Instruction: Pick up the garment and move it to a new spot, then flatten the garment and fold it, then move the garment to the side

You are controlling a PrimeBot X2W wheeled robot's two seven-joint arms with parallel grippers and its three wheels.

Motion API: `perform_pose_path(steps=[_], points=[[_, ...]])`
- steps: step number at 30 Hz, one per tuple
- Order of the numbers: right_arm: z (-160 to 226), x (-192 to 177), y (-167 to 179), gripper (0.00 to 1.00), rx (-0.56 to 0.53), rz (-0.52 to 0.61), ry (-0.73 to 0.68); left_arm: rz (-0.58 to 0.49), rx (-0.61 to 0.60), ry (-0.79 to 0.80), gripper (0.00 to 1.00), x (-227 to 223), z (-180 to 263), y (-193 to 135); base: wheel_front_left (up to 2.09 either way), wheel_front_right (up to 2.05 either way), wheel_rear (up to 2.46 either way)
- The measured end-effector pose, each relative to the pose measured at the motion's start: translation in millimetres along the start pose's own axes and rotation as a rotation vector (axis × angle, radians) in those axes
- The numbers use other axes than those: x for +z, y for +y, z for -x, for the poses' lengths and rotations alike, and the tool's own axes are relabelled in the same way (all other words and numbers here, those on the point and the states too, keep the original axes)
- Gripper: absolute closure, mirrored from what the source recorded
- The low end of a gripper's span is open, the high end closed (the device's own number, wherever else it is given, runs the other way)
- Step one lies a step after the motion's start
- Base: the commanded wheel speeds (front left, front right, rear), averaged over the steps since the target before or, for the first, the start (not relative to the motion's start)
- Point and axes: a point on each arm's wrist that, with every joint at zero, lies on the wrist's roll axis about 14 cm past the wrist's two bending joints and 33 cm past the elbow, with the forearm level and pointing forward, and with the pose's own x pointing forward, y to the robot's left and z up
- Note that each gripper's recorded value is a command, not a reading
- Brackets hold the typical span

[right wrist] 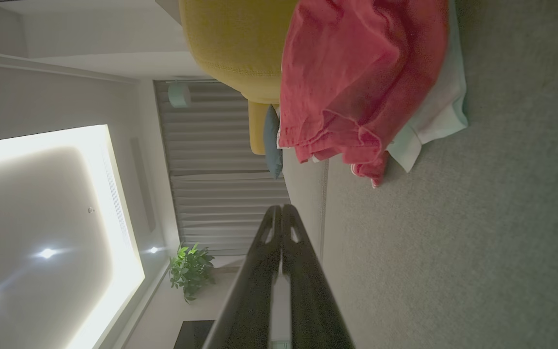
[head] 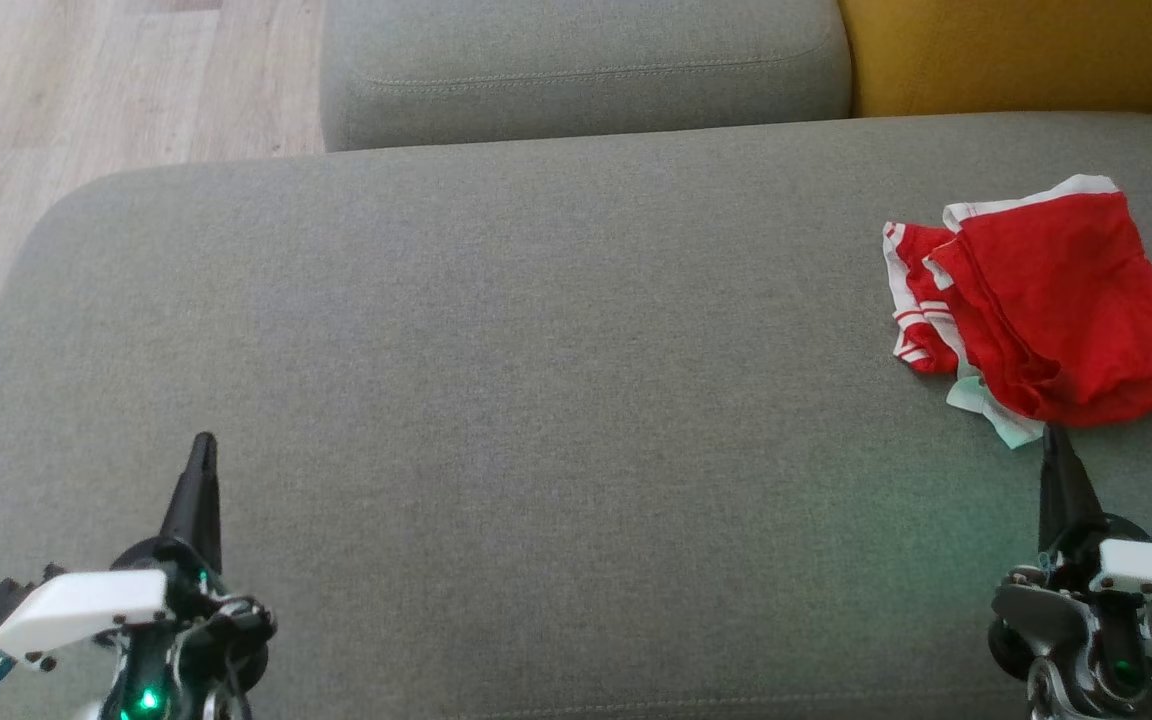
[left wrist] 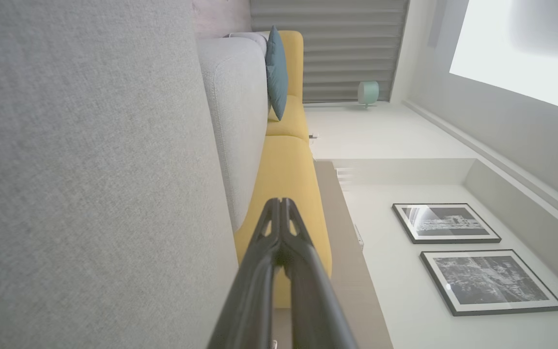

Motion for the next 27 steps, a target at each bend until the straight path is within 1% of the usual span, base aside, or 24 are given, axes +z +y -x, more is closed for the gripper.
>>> perform_pose_path(steps=[4, 27], points=[[-0.2, 1.3, 0.8, 1.00, 0.004, -0.031, -0.002, 0.028, -0.008, -0.005, 1.00, 2.6, -0.9, -1.9, 0.00, 0.00, 0.00], [-0.1, 1.9, 0.9, 1.00, 0.004, -0.033, 0.001, 0.029, -0.004, -0.005, 1.00, 2.7, -0.8, -0.8, 0.00, 0.00, 0.00]])
